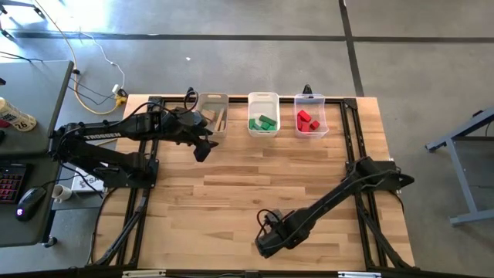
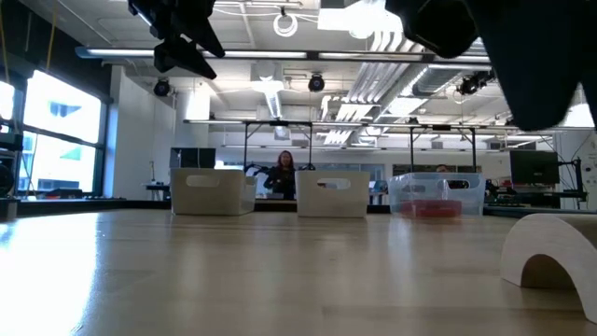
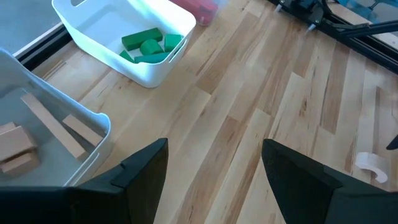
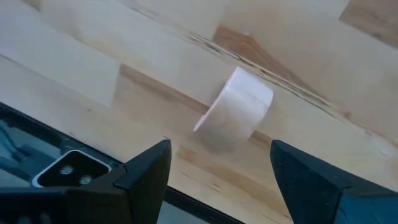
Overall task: Sort & place blocks by color
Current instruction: Put the brown arch block into the gray bin
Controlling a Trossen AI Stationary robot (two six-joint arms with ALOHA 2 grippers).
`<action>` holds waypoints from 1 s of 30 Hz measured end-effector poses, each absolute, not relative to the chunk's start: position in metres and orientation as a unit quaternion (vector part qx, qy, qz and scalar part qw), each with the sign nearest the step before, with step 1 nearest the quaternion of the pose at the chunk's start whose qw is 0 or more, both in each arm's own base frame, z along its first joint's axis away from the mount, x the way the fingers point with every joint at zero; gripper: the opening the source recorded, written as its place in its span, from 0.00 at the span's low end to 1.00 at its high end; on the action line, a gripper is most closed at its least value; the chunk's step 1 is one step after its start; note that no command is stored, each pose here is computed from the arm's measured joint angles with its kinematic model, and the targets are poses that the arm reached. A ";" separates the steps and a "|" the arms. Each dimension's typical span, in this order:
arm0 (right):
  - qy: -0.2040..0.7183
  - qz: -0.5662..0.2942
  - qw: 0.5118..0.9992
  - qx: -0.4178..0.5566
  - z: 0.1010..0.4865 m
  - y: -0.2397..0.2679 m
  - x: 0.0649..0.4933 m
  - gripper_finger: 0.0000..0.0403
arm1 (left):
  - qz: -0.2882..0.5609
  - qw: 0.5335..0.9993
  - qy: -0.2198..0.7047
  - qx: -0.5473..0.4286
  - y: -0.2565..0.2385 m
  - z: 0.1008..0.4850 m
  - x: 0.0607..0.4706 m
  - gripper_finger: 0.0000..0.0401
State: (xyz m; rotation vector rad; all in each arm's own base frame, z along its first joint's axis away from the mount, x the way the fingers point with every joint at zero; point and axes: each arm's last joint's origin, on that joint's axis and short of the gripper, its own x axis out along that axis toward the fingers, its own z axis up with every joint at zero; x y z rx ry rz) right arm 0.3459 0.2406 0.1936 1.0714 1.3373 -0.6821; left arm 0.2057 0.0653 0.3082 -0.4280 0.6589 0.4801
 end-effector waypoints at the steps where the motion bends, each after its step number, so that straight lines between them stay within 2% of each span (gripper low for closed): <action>1: 0.580 -0.296 0.602 0.462 0.191 0.241 0.346 0.65 | 0.232 0.896 0.318 -0.206 0.065 0.308 0.206 0.61; 17: 0.595 -0.317 0.587 0.448 0.156 0.247 0.353 0.63 | 0.233 0.895 0.319 -0.206 0.065 0.308 0.205 0.61; 20: 0.595 -0.317 0.588 0.447 0.156 0.247 0.353 0.56 | 0.233 0.895 0.319 -0.206 0.065 0.308 0.205 0.61; 26: 0.593 -0.322 0.593 0.439 0.157 0.244 0.353 0.27 | 0.234 0.896 0.320 -0.202 0.065 0.308 0.205 0.61; 30: 0.596 -0.314 0.598 0.433 0.157 0.244 0.353 0.25 | 0.234 0.896 0.320 -0.202 0.065 0.308 0.205 0.61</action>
